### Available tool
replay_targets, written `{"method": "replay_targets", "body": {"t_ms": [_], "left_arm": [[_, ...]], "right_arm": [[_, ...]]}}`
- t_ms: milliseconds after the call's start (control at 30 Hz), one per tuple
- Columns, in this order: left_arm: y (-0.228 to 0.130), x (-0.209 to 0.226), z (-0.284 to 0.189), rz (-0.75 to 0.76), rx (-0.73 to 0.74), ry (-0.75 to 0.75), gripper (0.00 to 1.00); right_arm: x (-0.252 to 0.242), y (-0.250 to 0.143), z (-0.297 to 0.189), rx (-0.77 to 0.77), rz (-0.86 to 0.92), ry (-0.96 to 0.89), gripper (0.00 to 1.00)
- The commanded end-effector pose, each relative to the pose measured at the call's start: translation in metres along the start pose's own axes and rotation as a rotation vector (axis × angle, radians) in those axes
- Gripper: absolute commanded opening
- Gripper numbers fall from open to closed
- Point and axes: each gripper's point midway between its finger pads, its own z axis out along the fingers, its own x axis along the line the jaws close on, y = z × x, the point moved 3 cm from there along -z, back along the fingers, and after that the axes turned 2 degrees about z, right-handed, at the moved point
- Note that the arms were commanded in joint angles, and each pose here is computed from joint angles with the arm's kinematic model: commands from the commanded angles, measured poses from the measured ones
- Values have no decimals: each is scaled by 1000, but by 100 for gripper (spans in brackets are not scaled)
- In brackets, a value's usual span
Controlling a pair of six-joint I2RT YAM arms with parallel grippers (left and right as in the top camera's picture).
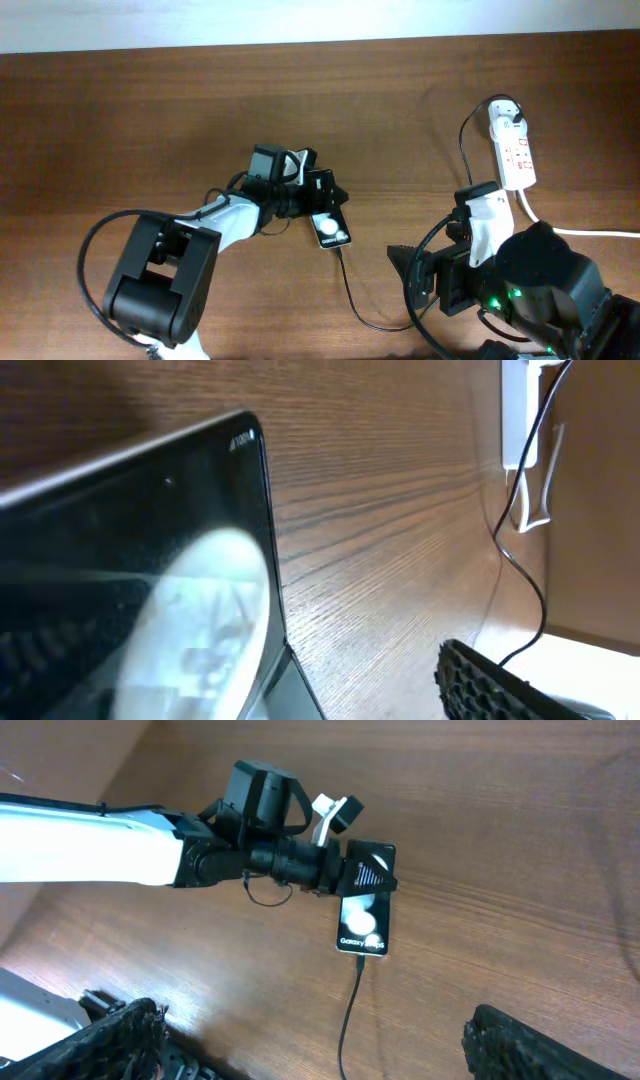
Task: Plug charger to phone and switch on socket
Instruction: 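Lower the connected phone onto the table with the left gripper and release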
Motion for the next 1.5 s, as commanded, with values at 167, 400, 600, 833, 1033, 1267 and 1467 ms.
{"method": "replay_targets", "body": {"t_ms": [167, 400, 600, 833, 1033, 1267, 1467], "left_arm": [[-7, 69, -25, -205, 14, 169, 99], [-19, 96, -39, -127, 71, 324, 99], [20, 63, -38, 114, 35, 180, 99], [58, 13, -26, 278, -95, 13, 99], [88, 41, -66, 129, -53, 274, 99], [89, 37, -92, 84, -26, 296, 99], [98, -7, -177, 109, -179, 309, 99]], "right_arm": [[-1, 4, -3, -18, 10, -5, 99], [-1, 4, -3, -18, 10, -5, 99], [-1, 4, -3, -18, 10, -5, 99], [-1, 4, -3, -17, 10, -5, 99], [-1, 4, -3, -17, 10, -5, 99], [-1, 4, -3, -17, 10, -5, 99], [-1, 4, -3, -18, 10, -5, 99]]}}
